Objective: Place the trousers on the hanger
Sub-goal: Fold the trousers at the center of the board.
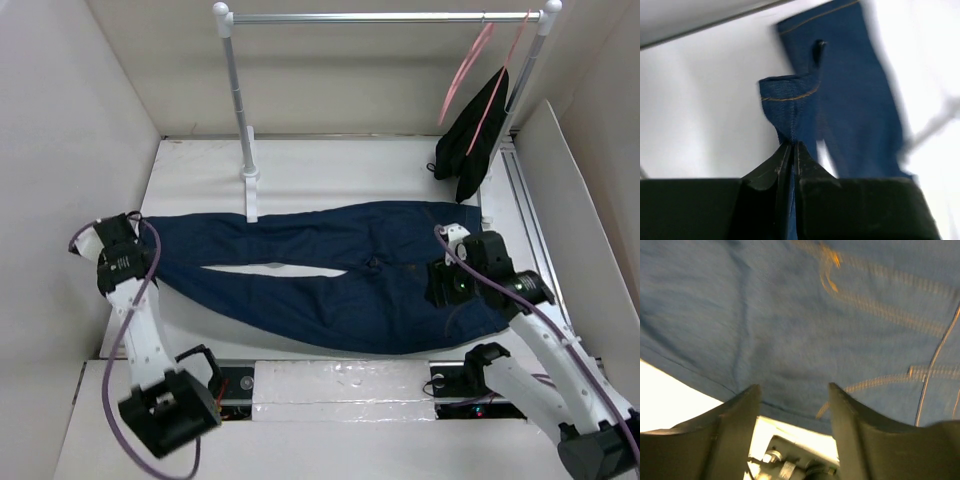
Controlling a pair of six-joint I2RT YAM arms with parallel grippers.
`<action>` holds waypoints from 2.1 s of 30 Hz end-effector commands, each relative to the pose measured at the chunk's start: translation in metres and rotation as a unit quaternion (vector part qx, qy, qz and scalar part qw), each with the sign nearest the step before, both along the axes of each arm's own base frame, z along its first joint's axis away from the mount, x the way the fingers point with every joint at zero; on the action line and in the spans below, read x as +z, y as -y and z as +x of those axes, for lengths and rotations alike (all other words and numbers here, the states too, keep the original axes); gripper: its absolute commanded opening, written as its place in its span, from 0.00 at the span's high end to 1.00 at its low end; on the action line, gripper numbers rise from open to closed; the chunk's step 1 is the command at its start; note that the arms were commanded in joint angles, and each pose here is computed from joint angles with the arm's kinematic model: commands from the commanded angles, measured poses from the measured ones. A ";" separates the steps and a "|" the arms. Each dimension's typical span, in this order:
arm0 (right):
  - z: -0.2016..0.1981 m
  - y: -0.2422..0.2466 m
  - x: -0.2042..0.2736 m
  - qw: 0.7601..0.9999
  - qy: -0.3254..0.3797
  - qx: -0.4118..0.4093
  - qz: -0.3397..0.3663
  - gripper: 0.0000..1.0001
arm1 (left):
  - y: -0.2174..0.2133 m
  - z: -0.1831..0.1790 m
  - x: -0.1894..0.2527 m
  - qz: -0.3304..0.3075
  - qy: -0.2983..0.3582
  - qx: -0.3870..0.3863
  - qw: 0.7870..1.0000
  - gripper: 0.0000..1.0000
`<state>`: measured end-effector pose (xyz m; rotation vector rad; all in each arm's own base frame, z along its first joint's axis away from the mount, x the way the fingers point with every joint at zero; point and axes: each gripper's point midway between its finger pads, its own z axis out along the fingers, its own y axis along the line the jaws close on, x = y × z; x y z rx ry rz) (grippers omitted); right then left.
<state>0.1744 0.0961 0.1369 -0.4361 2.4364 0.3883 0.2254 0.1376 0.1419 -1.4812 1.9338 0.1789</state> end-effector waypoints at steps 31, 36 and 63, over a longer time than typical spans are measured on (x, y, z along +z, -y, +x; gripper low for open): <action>-0.015 0.127 -0.080 0.698 -0.230 -0.678 -0.039 0.54 | 0.129 0.020 0.153 0.050 0.237 -0.265 0.933 1.00; -0.018 0.121 -0.085 0.686 -0.234 -0.688 -0.030 0.56 | 0.140 0.026 0.141 0.035 0.234 -0.290 0.927 1.00; 0.063 0.109 -0.117 0.764 -0.237 -0.589 -0.114 1.00 | 0.126 0.039 0.102 0.054 0.182 -0.273 0.943 1.00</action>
